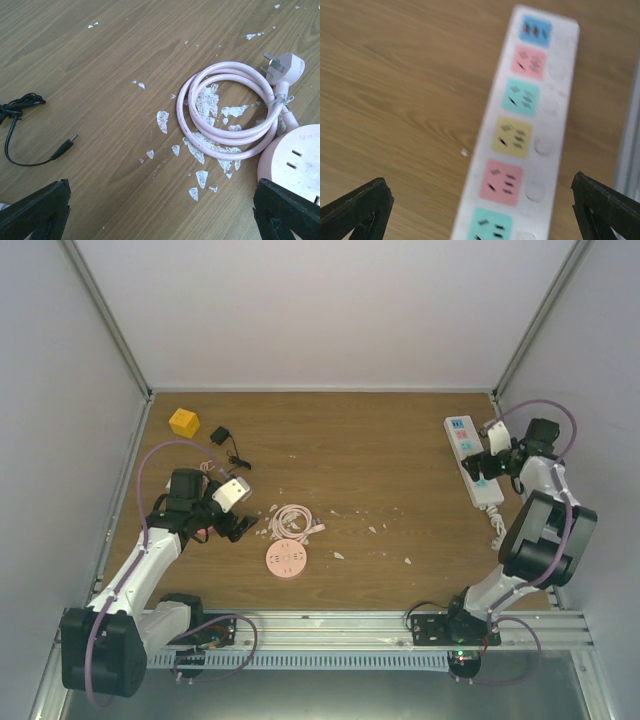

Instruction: Pull the plug off the socket

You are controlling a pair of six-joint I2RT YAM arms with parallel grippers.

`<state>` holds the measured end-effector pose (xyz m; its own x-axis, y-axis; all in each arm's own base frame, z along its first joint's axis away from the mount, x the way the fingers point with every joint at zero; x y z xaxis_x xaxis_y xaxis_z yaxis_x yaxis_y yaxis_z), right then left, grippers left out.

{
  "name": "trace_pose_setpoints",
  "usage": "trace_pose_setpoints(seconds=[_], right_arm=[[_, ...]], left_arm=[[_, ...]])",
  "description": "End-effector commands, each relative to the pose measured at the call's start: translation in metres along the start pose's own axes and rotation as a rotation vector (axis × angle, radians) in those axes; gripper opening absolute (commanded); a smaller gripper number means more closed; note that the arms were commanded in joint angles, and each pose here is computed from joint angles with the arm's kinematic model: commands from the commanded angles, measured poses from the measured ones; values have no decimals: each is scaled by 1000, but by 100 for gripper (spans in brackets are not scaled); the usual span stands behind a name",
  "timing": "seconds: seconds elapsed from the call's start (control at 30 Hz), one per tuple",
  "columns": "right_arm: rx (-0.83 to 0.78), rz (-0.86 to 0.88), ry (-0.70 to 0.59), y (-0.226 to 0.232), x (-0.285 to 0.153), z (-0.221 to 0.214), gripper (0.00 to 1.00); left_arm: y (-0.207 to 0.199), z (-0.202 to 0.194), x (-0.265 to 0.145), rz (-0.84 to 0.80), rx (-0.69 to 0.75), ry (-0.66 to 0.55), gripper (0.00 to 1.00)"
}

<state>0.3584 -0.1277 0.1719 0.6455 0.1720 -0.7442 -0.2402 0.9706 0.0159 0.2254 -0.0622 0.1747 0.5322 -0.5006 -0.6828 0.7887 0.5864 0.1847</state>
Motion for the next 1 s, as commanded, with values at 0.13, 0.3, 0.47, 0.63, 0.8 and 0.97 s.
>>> trace_pose_setpoints(seconds=[0.13, 0.3, 0.47, 0.63, 0.8, 0.97], right_arm=[[-360, 317, -157, 95, -28, 28, 96], [-526, 504, -210, 154, -40, 33, 94], [-689, 665, -231, 218, -45, 35, 90], [-834, 747, -210, 268, -38, 31, 87], [-881, 781, -174, 306, -25, 34, 80], [-932, 793, -144, 343, -10, 36, 77]], left_arm=[[0, 4, 2, 8, 12, -30, 99], [0, 4, 3, 1, 9, -27, 99], [-1, 4, 3, -5, 8, -23, 99], [-1, 4, 3, 0, 7, -20, 99], [-1, 3, 3, -4, 6, -18, 99], [0, 3, 4, 3, 4, -13, 99]])
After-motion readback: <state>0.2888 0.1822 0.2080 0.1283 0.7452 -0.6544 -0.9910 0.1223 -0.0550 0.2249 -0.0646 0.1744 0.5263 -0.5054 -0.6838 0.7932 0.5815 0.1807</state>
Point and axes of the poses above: each gripper's point midway between its finger pads, its own x axis out along the fingers, its own y axis along the line the jaws close on, z = x × y, the point moved 8 cm from there along -x, back along the fingers, and after that the axes turned 9 degrees about x, right-handed, at the moved point
